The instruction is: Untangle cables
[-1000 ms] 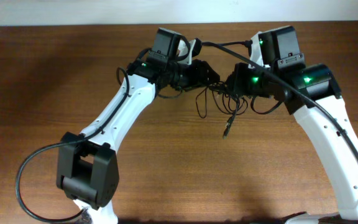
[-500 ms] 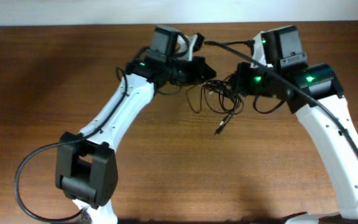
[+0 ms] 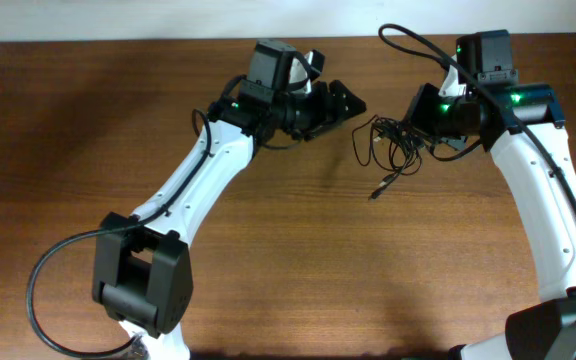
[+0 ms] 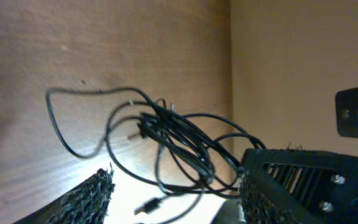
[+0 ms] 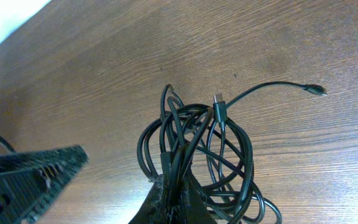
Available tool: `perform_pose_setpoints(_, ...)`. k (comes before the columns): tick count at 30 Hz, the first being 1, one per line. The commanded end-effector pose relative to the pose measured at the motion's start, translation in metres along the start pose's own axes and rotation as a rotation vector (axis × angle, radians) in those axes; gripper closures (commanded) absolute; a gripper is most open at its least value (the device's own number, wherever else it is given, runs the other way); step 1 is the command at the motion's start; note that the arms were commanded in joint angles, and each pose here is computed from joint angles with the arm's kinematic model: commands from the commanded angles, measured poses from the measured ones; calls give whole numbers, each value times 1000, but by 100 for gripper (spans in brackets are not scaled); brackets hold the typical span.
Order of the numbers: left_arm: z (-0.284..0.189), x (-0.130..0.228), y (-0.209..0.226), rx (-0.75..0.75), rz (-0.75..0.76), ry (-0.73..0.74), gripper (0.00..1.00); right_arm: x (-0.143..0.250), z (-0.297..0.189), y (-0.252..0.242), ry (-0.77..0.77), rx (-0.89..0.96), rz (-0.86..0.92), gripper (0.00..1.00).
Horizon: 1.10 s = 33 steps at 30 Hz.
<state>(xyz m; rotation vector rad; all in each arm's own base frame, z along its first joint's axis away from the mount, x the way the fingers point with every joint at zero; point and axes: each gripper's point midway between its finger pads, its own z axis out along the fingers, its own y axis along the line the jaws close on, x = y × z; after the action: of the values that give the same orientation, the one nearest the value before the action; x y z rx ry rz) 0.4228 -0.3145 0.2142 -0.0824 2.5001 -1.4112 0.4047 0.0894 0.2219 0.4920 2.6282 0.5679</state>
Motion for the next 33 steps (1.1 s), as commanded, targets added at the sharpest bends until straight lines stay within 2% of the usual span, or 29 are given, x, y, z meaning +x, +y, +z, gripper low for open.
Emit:
perform_pose_setpoints(1,12,14,-5,19,-193,60,28,-4,-8,9,-17,-32,-2,96)
perform_pose_setpoints(5,44,36,-3,80,-319,199,29,-4,-8,9,-16,-32,-2,96)
perform_pose_setpoints(7,66,44,-2,130,-327,258,37,-4,-8,9,-16,-32,-3,96)
perform_pose_setpoints(11,80,35,7,126,-304,213,45,-3,-8,8,-11,-29,-5,96)
perform_pose_setpoints(19,84,1,10,102,-325,31,48,2,-8,11,10,-47,-4,96)
perform_pose_setpoints(21,83,-9,4,126,-296,-15,71,3,-8,10,17,-42,-2,96)
perform_pose_setpoints(22,82,-12,3,133,-288,-28,89,4,-8,10,20,-40,-1,96)
perform_pose_setpoints(23,81,-16,1,146,-278,-36,100,5,-8,9,22,-39,-12,96)
perform_pose_setpoints(26,74,-25,5,147,-178,-59,100,7,-8,8,31,-33,-36,96)
perform_pose_setpoints(27,68,-31,7,155,-59,-72,100,8,-8,7,33,-30,-49,96)
perform_pose_setpoints(30,47,-51,21,161,127,-96,100,9,-8,4,38,-23,-96,96)
perform_pose_setpoints(33,13,-80,62,83,152,-147,100,4,-11,-14,33,30,-75,96)
